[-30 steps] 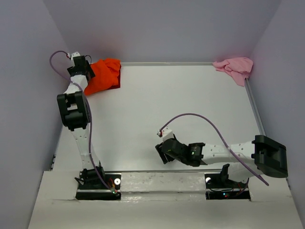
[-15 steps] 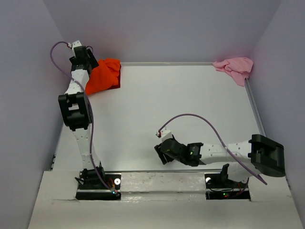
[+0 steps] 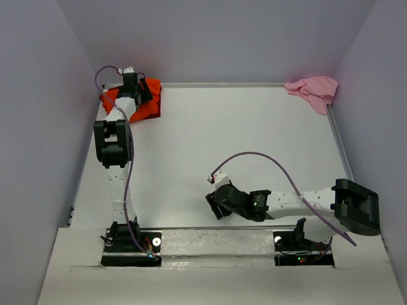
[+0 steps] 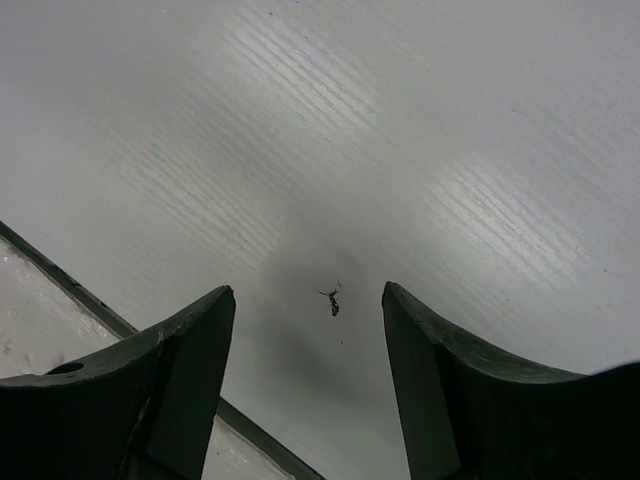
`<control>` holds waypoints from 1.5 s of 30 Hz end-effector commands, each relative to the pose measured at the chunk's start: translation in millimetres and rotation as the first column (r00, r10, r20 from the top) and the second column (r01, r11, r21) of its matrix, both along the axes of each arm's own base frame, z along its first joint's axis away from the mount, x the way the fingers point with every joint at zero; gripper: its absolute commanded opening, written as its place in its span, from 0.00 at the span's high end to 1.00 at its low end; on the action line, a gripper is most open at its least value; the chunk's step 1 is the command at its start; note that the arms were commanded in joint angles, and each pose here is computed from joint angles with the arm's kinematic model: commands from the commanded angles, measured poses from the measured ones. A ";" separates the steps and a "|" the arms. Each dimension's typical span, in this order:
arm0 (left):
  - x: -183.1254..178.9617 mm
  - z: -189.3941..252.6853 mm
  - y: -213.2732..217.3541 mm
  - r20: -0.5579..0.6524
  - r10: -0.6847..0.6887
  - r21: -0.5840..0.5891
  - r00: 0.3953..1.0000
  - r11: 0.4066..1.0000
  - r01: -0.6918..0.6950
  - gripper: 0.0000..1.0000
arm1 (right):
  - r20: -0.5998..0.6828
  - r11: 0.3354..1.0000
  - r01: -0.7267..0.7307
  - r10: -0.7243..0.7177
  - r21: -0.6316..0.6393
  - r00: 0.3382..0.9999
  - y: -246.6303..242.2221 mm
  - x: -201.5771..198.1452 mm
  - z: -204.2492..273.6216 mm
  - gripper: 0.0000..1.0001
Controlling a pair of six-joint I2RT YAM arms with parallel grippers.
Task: Fold and stack the t-shirts
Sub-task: Neatly place the folded tshirt to the corner
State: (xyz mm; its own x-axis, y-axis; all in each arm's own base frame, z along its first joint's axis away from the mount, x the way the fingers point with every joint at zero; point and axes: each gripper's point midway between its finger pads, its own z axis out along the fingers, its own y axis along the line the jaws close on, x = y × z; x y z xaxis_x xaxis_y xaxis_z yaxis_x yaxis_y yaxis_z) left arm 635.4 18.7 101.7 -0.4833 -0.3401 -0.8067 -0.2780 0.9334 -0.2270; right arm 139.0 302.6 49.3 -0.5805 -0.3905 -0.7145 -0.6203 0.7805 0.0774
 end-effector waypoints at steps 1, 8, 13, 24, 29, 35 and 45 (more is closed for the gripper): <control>1.2 -18.4 7.3 -0.047 0.005 -0.022 0.999 1.000 -0.006 0.20 | 0.017 0.998 -0.012 0.011 0.064 1.000 18.8 4.7 16.0 0.34; 8.3 -30.0 4.5 -0.119 -0.009 -0.030 0.993 1.000 0.005 0.20 | 0.013 0.997 -0.012 0.011 0.072 1.000 16.8 3.1 19.1 0.34; 6.8 18.9 -6.4 -0.016 -0.018 -0.051 1.000 0.999 0.017 0.21 | 0.007 0.998 -0.008 0.007 0.068 1.000 13.0 1.7 16.8 0.34; -38.5 219.3 -73.4 0.333 -0.151 -0.004 0.931 0.987 0.161 0.18 | 0.021 0.996 0.014 -0.016 0.089 1.000 11.6 4.7 29.1 0.34; -113.9 259.2 -102.3 0.411 -0.190 0.058 0.892 0.982 0.182 0.17 | 0.055 0.994 0.009 -0.015 0.108 0.998 18.4 10.6 48.9 0.34; -197.3 233.9 -149.1 0.441 -0.288 0.016 0.850 0.949 0.314 0.16 | 0.099 0.988 0.015 -0.030 0.151 0.995 27.7 21.5 76.1 0.33; -280.5 164.4 -160.1 0.239 -0.399 0.170 0.885 0.915 0.366 0.11 | 0.123 0.976 0.106 -0.131 0.193 0.984 12.0 54.5 107.1 0.33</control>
State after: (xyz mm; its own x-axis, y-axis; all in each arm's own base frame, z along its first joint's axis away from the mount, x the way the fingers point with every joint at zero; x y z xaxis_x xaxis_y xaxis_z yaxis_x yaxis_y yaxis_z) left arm 369.9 -160.6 250.0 -0.3732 -0.1071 -0.9215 0.1887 0.9638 -0.1884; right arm 171.5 321.9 120.6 -0.5376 -0.2612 -0.8017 -0.5840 0.8012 0.1306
